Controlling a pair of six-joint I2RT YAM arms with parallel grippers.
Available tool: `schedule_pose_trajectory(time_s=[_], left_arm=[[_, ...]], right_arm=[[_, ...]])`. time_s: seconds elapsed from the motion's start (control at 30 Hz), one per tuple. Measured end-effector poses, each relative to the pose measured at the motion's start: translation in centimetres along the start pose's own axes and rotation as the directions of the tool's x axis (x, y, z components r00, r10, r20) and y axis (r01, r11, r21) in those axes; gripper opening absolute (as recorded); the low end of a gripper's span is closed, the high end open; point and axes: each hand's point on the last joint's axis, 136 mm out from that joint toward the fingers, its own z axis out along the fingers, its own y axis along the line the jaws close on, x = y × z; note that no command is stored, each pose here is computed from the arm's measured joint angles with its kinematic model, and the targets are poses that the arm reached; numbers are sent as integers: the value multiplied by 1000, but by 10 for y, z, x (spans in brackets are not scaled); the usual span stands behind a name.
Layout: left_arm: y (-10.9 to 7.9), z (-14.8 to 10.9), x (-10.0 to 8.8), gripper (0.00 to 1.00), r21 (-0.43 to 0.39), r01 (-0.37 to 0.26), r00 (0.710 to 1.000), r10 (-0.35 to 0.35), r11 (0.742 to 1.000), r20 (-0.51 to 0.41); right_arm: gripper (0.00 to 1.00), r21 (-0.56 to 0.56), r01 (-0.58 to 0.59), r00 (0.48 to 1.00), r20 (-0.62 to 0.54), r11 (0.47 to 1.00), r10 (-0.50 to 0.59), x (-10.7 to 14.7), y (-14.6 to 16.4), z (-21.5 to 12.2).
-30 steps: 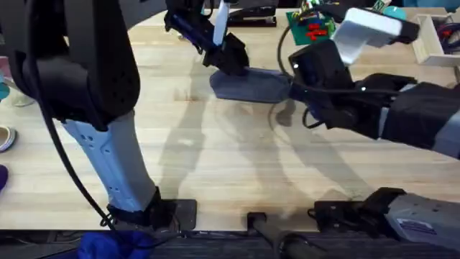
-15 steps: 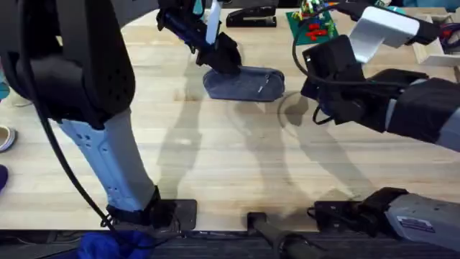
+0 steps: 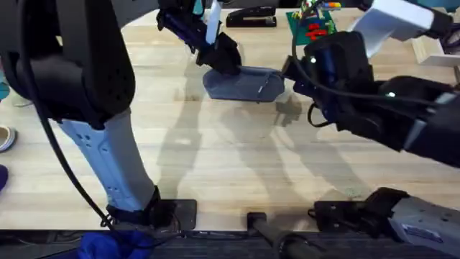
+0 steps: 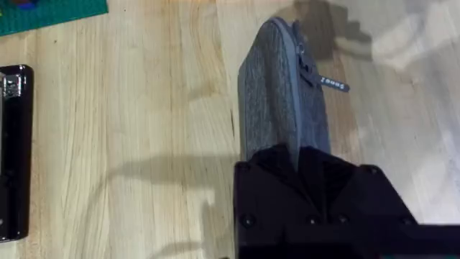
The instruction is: Unzip the bag, pick up the pens from the table one at a time and place them inside, then zip the bag closed.
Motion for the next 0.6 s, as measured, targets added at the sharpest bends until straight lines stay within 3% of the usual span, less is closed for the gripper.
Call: schedule_pose_trajectory(time_s=[0.07, 0.1, 0.4, 0.6], left_arm=[[0, 0, 0, 42, 0, 0, 1000, 0, 1000, -1], [0, 0, 0, 42, 0, 0, 1000, 0, 1000, -1], [0, 0, 0, 41, 0, 0, 1000, 0, 1000, -2], [0, 0, 0, 42, 0, 0, 1000, 0, 1000, -2]], right_arm=[[963, -35, 4, 1000, 10, 999, -4, -2, 8, -8], [986, -48, 6, 1000, 12, 999, -6, -2, 11, -12], [996, -155, 33, 999, -10, 987, -35, 17, 42, -33], [995, -168, -23, 999, -27, 986, 19, 20, 46, -35]])
